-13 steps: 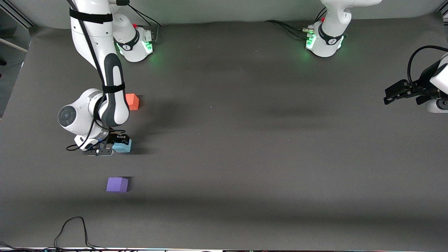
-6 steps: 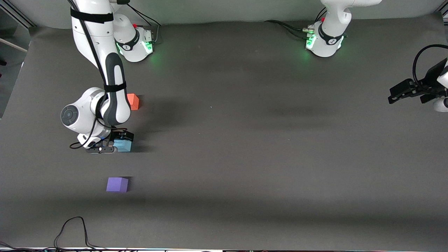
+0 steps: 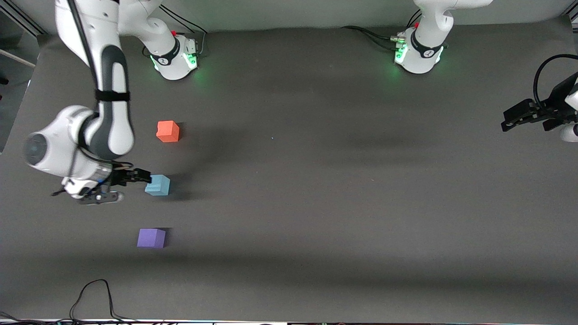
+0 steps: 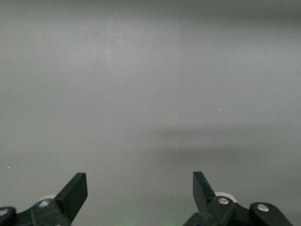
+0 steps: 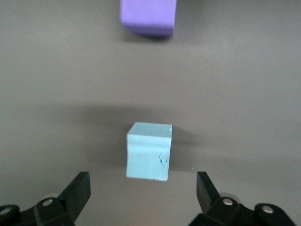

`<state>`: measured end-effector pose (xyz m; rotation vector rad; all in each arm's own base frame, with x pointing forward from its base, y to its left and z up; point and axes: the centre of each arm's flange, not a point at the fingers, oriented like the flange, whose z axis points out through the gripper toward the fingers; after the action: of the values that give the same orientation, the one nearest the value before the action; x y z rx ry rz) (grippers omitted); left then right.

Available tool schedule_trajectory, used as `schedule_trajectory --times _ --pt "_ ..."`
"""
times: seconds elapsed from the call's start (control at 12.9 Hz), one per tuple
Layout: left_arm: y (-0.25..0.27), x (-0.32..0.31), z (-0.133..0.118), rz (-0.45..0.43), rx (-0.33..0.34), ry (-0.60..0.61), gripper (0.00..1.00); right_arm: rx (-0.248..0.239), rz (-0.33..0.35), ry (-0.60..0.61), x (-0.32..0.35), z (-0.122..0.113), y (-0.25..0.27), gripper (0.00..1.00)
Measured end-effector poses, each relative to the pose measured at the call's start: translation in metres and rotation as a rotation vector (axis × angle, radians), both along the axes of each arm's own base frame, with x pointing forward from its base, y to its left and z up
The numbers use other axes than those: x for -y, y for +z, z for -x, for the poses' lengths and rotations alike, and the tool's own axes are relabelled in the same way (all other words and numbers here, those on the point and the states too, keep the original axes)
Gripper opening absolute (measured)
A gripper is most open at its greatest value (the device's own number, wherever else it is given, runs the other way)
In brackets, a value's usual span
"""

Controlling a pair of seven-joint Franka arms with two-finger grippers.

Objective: Place blue block between orange and purple blocks

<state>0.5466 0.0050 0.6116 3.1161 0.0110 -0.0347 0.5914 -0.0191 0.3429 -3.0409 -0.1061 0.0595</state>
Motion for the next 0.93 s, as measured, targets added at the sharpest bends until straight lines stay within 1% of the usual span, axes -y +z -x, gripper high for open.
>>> schedule_trajectory --times 0.16,0.31,0.62,0.7,0.85,0.93 --pt "0.001 0.005 0.0 -0.003 0.001 -0.009 1.0 0.042 -0.008 0.039 -0.008 -0.013 0.054 1.0" --pt "0.001 0.012 0.0 -0.007 -0.002 -0.024 1.0 0.052 -0.008 0.079 -0.023 -0.023 0.09 1.0" --pt "0.0 0.015 0.001 -0.01 -0.009 -0.028 1.0 0.036 -0.011 0.103 -0.03 -0.027 0.163 1.0" --pt "0.0 0.015 0.001 -0.011 -0.01 -0.028 1.0 0.02 0.0 0.096 -0.033 -0.025 0.18 1.0" --pt "0.0 0.015 0.001 -0.011 -0.011 -0.028 1.0 -0.029 0.021 0.083 -0.046 -0.02 0.204 1.0" --pt "0.0 0.015 0.001 -0.011 -0.011 -0.028 1.0 -0.042 0.024 0.073 -0.051 -0.018 0.214 1.0"
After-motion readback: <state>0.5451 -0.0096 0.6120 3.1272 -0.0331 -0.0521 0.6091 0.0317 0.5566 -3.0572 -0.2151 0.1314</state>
